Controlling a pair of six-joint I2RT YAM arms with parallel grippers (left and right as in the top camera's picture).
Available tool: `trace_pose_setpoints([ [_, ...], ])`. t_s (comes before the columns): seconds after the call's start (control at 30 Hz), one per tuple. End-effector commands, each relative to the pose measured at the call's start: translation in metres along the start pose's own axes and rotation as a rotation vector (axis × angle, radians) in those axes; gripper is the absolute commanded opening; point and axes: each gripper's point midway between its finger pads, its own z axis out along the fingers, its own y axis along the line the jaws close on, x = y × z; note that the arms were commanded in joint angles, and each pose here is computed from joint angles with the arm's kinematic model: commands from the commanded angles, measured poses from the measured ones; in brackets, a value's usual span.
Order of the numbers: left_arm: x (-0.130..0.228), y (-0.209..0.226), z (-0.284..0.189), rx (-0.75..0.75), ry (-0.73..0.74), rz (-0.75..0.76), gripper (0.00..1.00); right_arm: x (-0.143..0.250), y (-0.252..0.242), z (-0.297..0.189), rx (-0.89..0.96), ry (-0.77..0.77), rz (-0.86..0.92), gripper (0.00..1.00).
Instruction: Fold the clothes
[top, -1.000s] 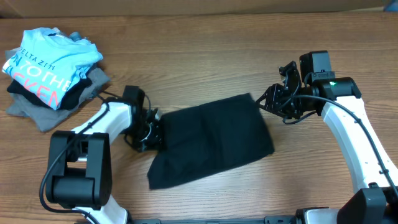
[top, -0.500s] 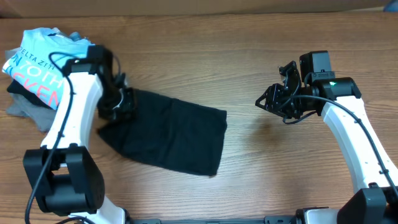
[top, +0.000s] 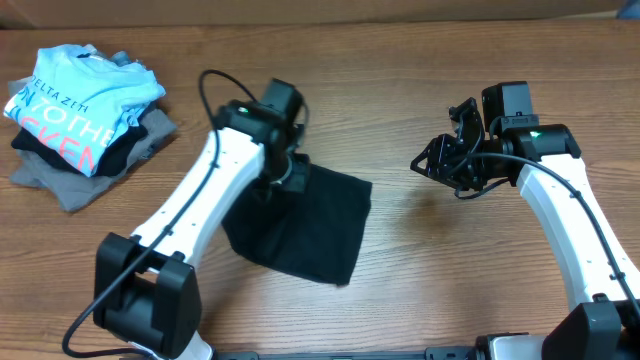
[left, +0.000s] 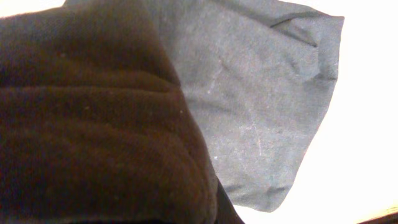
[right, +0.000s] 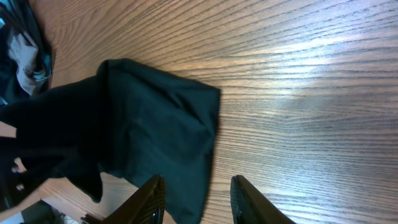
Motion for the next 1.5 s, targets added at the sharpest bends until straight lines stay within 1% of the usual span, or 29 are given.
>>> trace_pose_setpoints([
  [0.0,-0.002,-0.008,-0.006,-0.032,-0.037,-0.03,0.04,-0.005,0.007,-0.007,-0.017,-0.023,-0.016,0.37],
  [0.27,0.015,-0.041,-0.002,0.001,-0.007,0.007,0.04,-0.006,0.007,-0.007,-0.017,-0.024,-0.017,0.38],
  [0.4,0.018,-0.047,-0.001,-0.003,-0.006,0.011,0.04,-0.005,0.006,-0.007,-0.012,-0.023,-0.014,0.38],
  [0.47,0.018,-0.046,-0.001,-0.007,-0.004,0.01,0.04,0.001,0.002,-0.006,0.006,-0.001,0.02,0.38],
  [0.5,0.019,-0.045,-0.001,-0.009,-0.002,0.01,0.04,0.005,-0.006,-0.004,0.042,0.012,0.077,0.38],
  [0.57,0.019,-0.045,-0.001,-0.011,-0.002,0.009,0.04,0.011,-0.013,0.002,0.061,0.035,0.113,0.23],
  [0.6,0.019,-0.045,-0.001,-0.011,-0.002,0.009,0.04,0.015,-0.016,0.006,0.064,0.051,0.121,0.17],
  [0.63,0.018,-0.045,-0.001,-0.012,-0.003,0.009,0.04,0.02,-0.019,0.01,0.06,0.07,0.13,0.15],
  [0.7,0.018,-0.045,-0.001,-0.012,-0.003,0.009,0.04,0.034,-0.021,0.02,0.038,0.124,0.128,0.16],
  [0.73,0.018,-0.045,-0.001,-0.012,-0.003,0.009,0.04,0.043,-0.018,0.026,-0.002,0.158,0.095,0.17],
  [0.8,0.019,-0.045,-0.001,-0.012,-0.003,0.009,0.04,0.059,-0.013,0.035,-0.072,0.209,0.04,0.24],
  [0.87,0.018,-0.045,-0.001,-0.012,-0.003,0.009,0.04,0.073,-0.019,0.044,-0.068,0.242,0.05,0.25],
  [0.97,0.018,-0.045,-0.001,-0.01,-0.003,0.009,0.04,0.088,-0.026,0.055,-0.081,0.277,0.084,0.25],
  [1.07,0.019,-0.046,-0.001,-0.008,-0.001,0.009,0.04,0.102,-0.018,0.062,-0.172,0.317,0.135,0.22],
  [1.1,0.019,-0.046,-0.001,-0.008,-0.001,0.009,0.04,0.105,-0.018,0.065,-0.184,0.323,0.168,0.19],
  [1.23,0.019,-0.046,-0.001,-0.008,-0.002,0.009,0.04,0.117,-0.03,0.081,-0.153,0.337,0.316,0.1],
  [1.37,0.019,-0.046,-0.001,-0.008,-0.001,0.009,0.04,0.128,-0.025,0.091,-0.21,0.36,0.362,0.09],
  [1.47,0.019,-0.045,-0.001,-0.009,0.002,0.009,0.04,0.13,-0.024,0.097,-0.211,0.357,0.403,0.09],
])
